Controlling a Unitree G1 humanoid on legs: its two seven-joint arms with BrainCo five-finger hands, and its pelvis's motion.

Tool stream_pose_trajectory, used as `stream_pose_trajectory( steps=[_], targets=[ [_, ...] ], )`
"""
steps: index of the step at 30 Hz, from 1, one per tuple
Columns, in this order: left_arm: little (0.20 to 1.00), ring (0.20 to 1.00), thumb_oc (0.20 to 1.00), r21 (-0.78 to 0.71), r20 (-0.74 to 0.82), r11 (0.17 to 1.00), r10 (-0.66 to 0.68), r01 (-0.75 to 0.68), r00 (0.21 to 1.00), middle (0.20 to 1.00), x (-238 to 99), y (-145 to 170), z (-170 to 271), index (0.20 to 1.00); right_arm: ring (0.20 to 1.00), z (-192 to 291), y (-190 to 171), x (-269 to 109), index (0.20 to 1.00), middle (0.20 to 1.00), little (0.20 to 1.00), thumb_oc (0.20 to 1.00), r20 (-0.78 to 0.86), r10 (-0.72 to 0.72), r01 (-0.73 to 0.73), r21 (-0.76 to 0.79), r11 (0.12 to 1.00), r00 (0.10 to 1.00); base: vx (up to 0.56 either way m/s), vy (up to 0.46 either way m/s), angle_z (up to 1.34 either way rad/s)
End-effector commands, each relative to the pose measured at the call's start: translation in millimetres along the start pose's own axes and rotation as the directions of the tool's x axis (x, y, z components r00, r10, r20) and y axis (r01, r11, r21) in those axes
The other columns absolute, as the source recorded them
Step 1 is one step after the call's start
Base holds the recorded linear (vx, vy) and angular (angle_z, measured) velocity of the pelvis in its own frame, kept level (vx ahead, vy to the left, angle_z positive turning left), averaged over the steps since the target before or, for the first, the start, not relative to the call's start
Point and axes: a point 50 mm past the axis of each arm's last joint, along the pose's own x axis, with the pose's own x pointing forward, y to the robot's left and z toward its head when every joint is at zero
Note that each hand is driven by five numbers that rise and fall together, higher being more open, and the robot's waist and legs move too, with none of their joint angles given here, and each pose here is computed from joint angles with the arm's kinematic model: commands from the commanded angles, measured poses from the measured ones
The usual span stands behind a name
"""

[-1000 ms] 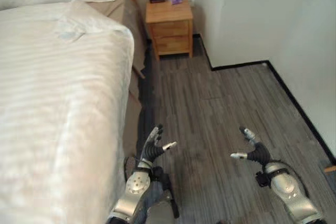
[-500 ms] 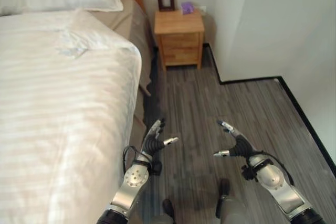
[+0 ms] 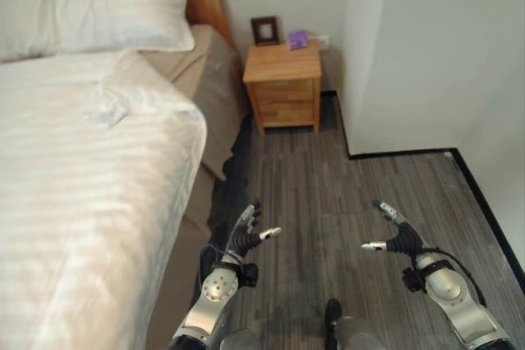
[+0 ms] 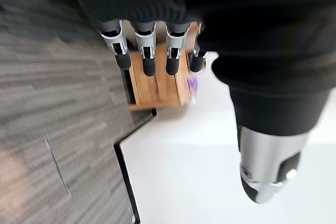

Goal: Making the bed.

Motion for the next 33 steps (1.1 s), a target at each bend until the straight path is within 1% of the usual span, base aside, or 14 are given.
stream_pose_trajectory(
  steps=[1, 6, 13, 18, 22, 25, 30, 33],
  targets=[
    [1.000, 1.000, 1.000, -0.047, 0.143, 0.999, -0.002, 0.008, 0.990, 1.000, -3.7, -1.0, 26.7, 1.000, 1.000, 30.8, -0.9, 3.4, 1.000, 1.000, 1.000, 1.000, 0.164, 0.008, -0.006, -0.011, 1.000, 0.986, 0.54, 0.106, -0.38],
    [1.000, 1.000, 1.000, -0.060, 0.086, 0.998, 0.008, -0.003, 0.996, 1.000, -8.1, -4.4, 16.2, 1.000, 1.000, 23.8, 1.9, 0.0, 1.000, 1.000, 1.000, 1.000, 0.141, -0.005, 0.011, -0.043, 0.999, 0.990, 0.67, 0.123, -0.12],
    [1.000, 1.000, 1.000, -0.026, 0.036, 0.998, 0.055, -0.054, 0.998, 1.000, -18.3, 11.6, 5.9, 1.000, 1.000, 19.4, 21.9, -1.3, 1.000, 1.000, 1.000, 1.000, 0.111, 0.040, -0.039, -0.008, 0.999, 0.993, 0.57, 0.110, -0.31],
    [1.000, 1.000, 1.000, 0.031, 0.070, 0.997, 0.066, -0.068, 0.995, 1.000, -12.4, 25.0, 15.6, 1.000, 1.000, 37.1, 25.3, 8.6, 1.000, 1.000, 1.000, 1.000, 0.186, 0.067, -0.061, -0.040, 0.997, 0.980, 0.40, 0.133, -0.18],
    [1.000, 1.000, 1.000, 0.045, 0.102, 0.998, 0.048, -0.053, 0.994, 1.000, -5.6, 26.2, 25.2, 1.000, 1.000, 44.5, 22.5, 11.7, 1.000, 1.000, 1.000, 1.000, 0.216, 0.067, -0.048, -0.092, 0.995, 0.974, 0.41, 0.037, 0.33],
    [1.000, 1.000, 1.000, 0.045, 0.095, 0.998, 0.033, -0.037, 0.995, 1.000, -7.0, 22.5, 22.4, 1.000, 1.000, 47.1, 21.4, 10.7, 1.000, 1.000, 1.000, 1.000, 0.227, 0.071, -0.048, -0.104, 0.993, 0.971, 0.48, -0.101, 0.64],
    [1.000, 1.000, 1.000, 0.054, 0.104, 0.998, 0.035, -0.041, 0.994, 1.000, -3.8, 23.7, 22.4, 1.000, 1.000, 40.7, 24.1, 8.8, 1.000, 1.000, 1.000, 1.000, 0.192, 0.085, -0.060, -0.135, 0.989, 0.978, 0.50, -0.137, 0.76],
    [1.000, 1.000, 1.000, 0.041, 0.103, 0.998, 0.035, -0.040, 0.994, 1.000, -2.5, 21.8, 21.2, 1.000, 1.000, 35.1, 23.8, 3.5, 1.000, 1.000, 1.000, 1.000, 0.169, 0.110, -0.079, -0.179, 0.981, 0.979, 0.66, -0.255, 0.71]
  ],
)
